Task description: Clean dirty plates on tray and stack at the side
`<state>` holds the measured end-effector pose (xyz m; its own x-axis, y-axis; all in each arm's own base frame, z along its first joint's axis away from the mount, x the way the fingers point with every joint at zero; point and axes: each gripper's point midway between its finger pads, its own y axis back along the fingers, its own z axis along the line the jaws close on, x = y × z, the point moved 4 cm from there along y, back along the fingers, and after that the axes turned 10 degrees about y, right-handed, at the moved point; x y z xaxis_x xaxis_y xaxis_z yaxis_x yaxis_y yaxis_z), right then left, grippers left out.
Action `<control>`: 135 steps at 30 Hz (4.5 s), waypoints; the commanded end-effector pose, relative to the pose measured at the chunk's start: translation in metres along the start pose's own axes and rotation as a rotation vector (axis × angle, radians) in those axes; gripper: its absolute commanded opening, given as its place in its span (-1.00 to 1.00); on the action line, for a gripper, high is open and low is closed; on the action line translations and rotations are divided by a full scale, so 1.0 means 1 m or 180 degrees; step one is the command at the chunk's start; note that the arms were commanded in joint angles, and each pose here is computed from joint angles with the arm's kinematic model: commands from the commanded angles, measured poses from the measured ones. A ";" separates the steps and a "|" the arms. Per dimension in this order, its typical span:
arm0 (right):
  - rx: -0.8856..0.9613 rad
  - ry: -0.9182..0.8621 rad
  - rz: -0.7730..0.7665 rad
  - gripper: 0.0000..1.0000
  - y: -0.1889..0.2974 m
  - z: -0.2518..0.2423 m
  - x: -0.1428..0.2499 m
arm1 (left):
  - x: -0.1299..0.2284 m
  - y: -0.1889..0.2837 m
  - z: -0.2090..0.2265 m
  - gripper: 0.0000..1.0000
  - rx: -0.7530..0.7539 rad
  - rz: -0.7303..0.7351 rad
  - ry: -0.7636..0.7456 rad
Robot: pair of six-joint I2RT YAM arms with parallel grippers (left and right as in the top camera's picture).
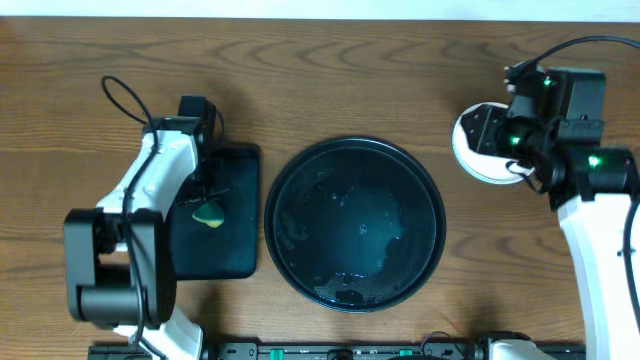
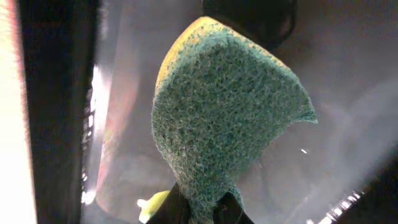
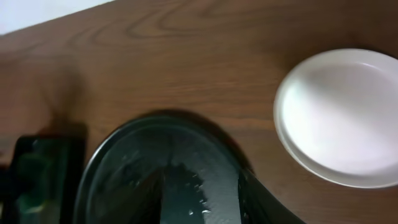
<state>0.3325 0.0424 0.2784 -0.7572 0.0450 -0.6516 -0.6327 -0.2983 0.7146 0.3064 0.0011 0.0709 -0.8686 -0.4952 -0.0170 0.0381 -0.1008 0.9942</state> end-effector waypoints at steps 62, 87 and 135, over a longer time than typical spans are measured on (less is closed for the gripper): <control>0.0781 0.1089 0.0003 0.99 0.022 0.008 0.005 | 0.176 0.270 0.143 0.60 0.1860 -0.3330 0.0113; 0.0781 0.1089 0.0003 0.98 0.022 0.008 0.005 | 0.173 0.270 0.147 0.60 0.1745 -0.3396 0.0129; 0.0780 0.1089 0.0003 0.98 0.022 0.008 0.005 | 0.083 0.159 0.090 0.61 0.2813 -0.5371 0.0556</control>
<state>0.3146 0.0423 0.2857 -0.7045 -0.2725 -0.6552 -0.6673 -0.0596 0.7424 0.1927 0.0195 0.2479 0.3670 -0.4172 -0.8314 -0.9287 -0.1139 -0.3528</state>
